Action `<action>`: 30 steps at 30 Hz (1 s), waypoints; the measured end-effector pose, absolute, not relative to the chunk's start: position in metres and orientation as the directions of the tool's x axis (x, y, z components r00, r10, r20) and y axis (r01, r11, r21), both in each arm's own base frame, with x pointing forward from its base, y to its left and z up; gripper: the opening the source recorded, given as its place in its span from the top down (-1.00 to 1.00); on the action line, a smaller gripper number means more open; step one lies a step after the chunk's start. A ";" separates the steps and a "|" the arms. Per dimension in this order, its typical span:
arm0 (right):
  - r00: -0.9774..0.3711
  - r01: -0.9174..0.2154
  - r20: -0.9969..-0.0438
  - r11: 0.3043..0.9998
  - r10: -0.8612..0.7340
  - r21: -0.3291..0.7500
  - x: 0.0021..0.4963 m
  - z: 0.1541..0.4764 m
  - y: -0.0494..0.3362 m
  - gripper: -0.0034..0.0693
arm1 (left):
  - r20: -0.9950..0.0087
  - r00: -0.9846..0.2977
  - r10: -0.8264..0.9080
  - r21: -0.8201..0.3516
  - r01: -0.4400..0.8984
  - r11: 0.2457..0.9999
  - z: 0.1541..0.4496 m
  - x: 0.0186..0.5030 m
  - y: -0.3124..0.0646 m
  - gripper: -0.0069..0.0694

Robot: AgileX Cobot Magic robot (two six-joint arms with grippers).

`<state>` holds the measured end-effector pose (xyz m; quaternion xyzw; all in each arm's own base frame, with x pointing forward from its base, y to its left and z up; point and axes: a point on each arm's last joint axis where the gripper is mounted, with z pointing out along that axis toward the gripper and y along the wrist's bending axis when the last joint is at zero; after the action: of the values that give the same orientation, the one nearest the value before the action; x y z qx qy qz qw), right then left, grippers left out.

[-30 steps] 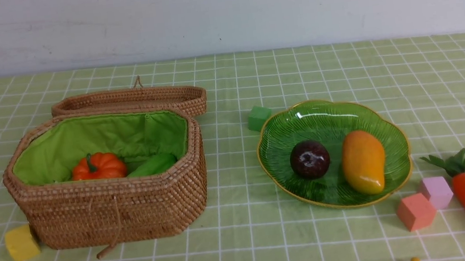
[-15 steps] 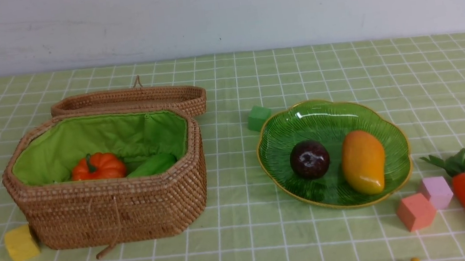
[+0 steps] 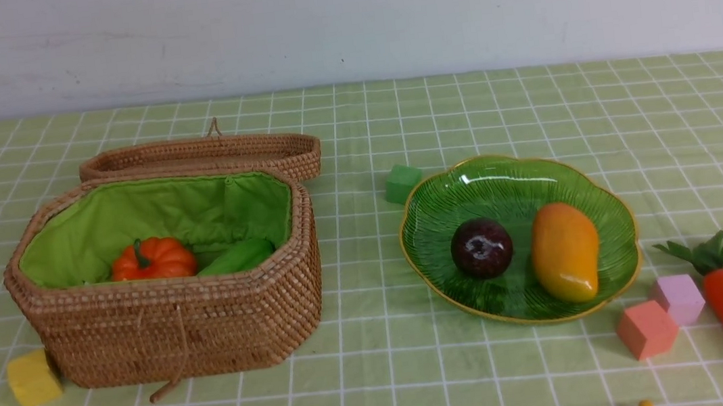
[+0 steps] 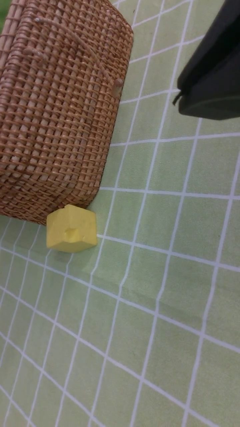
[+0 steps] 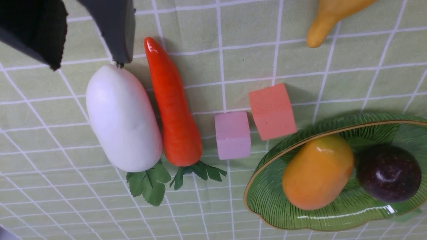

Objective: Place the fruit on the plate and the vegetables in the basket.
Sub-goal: Use the right arm to grab a banana and put it into the right plate

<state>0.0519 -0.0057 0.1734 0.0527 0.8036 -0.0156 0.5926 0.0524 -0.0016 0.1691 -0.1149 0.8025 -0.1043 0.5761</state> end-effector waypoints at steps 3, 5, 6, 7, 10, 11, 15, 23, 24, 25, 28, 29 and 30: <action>-0.292 0.103 -0.954 0.994 0.066 0.037 0.052 0.173 -0.006 0.25 | -0.901 -0.310 -0.305 -0.300 -0.065 0.952 0.169 0.052 -0.002 0.79; -0.292 0.103 -0.954 0.994 0.066 0.037 0.052 0.173 -0.006 0.25 | -0.901 -0.310 -0.305 -0.300 -0.065 0.952 0.169 0.052 -0.002 0.78; -0.292 0.103 -0.954 0.994 0.066 0.037 0.052 0.173 -0.006 0.25 | -0.901 -0.310 -0.304 -0.300 -0.065 0.952 0.169 0.052 -0.002 0.78; -0.292 0.103 -0.954 0.994 0.066 0.037 0.052 0.173 -0.006 0.25 | -0.901 -0.310 -0.304 -0.299 -0.064 0.952 0.169 0.052 -0.002 0.77; -0.292 0.103 -0.954 0.994 0.066 0.037 0.052 0.173 -0.006 0.25 | -0.901 -0.310 -0.303 -0.298 -0.064 0.952 0.169 0.052 -0.002 0.77; -0.292 0.103 -0.954 0.994 0.066 0.037 0.052 0.173 -0.006 0.25 | -0.901 -0.310 -0.303 -0.298 -0.064 0.952 0.169 0.052 -0.002 0.77; -0.292 0.103 -0.954 0.994 0.066 0.037 0.052 0.173 -0.006 0.25 | -0.901 -0.310 -0.303 -0.298 -0.064 0.952 0.169 0.052 -0.002 0.76; -0.290 0.103 -0.955 0.994 0.066 0.037 0.052 0.174 -0.006 0.25 | -0.901 -0.310 -0.303 -0.298 -0.064 0.952 0.169 0.052 -0.002 0.74; -0.273 0.101 -0.959 0.994 0.069 0.043 0.053 0.175 -0.005 0.25 | -0.901 -0.310 -0.303 -0.298 -0.064 0.952 0.169 0.052 -0.002 0.74; -0.266 0.099 -0.961 0.994 0.071 0.046 0.053 0.175 -0.005 0.25 | -0.901 -0.310 -0.303 -0.298 -0.064 0.952 0.169 0.052 -0.002 0.74; -0.131 0.083 -0.987 0.994 0.087 0.077 0.056 0.185 -0.004 0.25 | -0.901 -0.310 -0.303 -0.298 -0.064 0.953 0.169 0.052 -0.002 0.74; -0.110 0.080 -0.990 0.994 0.089 0.080 0.056 0.187 -0.004 0.25 | -0.901 -0.310 -0.303 -0.298 -0.064 0.953 0.169 0.052 -0.002 0.74; -0.029 0.070 -0.994 0.992 0.104 0.102 0.057 0.195 -0.004 0.25 | -0.901 -0.310 -0.302 -0.297 -0.064 0.953 0.169 0.052 -0.002 0.74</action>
<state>0.0565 -0.0038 0.1946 0.0606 0.7172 0.0123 0.6941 0.0524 -0.0016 0.1691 -0.1140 0.8028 -0.1034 0.5761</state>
